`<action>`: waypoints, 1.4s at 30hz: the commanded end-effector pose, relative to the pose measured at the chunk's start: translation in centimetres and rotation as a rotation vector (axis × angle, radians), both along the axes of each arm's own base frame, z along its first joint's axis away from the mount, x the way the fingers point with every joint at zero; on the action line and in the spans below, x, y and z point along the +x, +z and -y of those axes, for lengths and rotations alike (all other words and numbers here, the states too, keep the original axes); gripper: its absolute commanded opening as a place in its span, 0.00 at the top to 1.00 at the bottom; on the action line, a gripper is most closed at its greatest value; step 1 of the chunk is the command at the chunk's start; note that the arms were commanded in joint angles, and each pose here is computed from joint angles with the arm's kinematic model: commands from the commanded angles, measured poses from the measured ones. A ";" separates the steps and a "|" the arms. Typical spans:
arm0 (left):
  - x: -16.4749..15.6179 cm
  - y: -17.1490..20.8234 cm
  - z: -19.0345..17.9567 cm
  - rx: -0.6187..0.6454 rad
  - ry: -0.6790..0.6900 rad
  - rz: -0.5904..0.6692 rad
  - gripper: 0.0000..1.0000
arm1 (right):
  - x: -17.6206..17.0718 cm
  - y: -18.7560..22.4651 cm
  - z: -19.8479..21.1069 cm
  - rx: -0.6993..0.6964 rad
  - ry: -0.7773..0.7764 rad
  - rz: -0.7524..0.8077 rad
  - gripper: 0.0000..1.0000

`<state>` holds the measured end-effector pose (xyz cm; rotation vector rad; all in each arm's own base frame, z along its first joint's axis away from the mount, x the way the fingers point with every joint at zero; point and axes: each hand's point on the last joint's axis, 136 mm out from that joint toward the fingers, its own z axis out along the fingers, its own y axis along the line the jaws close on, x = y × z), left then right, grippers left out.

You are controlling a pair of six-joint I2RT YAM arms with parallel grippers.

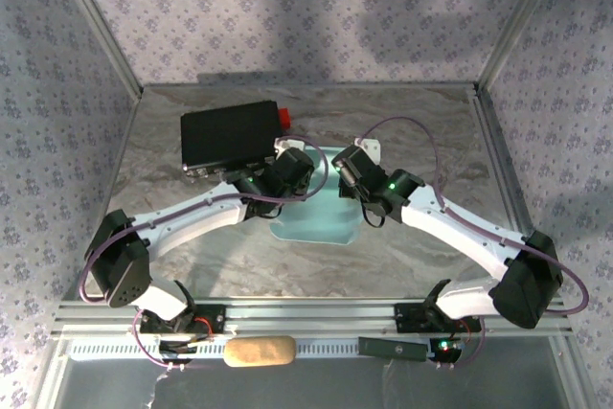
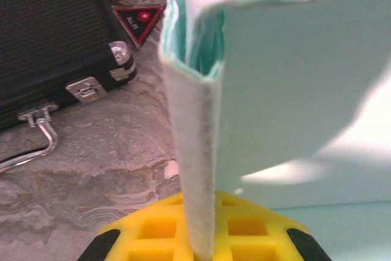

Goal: Fold the paper box

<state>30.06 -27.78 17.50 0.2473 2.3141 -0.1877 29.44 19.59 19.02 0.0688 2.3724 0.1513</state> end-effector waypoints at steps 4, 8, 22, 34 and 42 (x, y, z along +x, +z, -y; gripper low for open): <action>0.4 0.3 -2.3 0.233 0.162 0.099 1.00 | 0.3 1.5 -0.5 0.041 -0.038 0.005 1.00; 0.3 0.1 -2.2 0.223 0.190 0.114 1.00 | 0.3 1.1 -0.5 0.034 -0.042 0.002 1.00; -1.9 5.9 0.6 -0.135 -0.100 0.064 0.44 | 0.5 -0.2 0.0 0.016 -0.049 -0.018 1.00; -1.5 6.9 -1.2 -0.300 -0.199 -0.001 0.52 | 0.4 0.3 -0.5 0.032 -0.031 -0.013 1.00; -0.2 6.4 -1.1 -0.238 -0.176 0.015 0.52 | 0.6 0.4 -1.2 0.035 -0.014 -0.016 1.00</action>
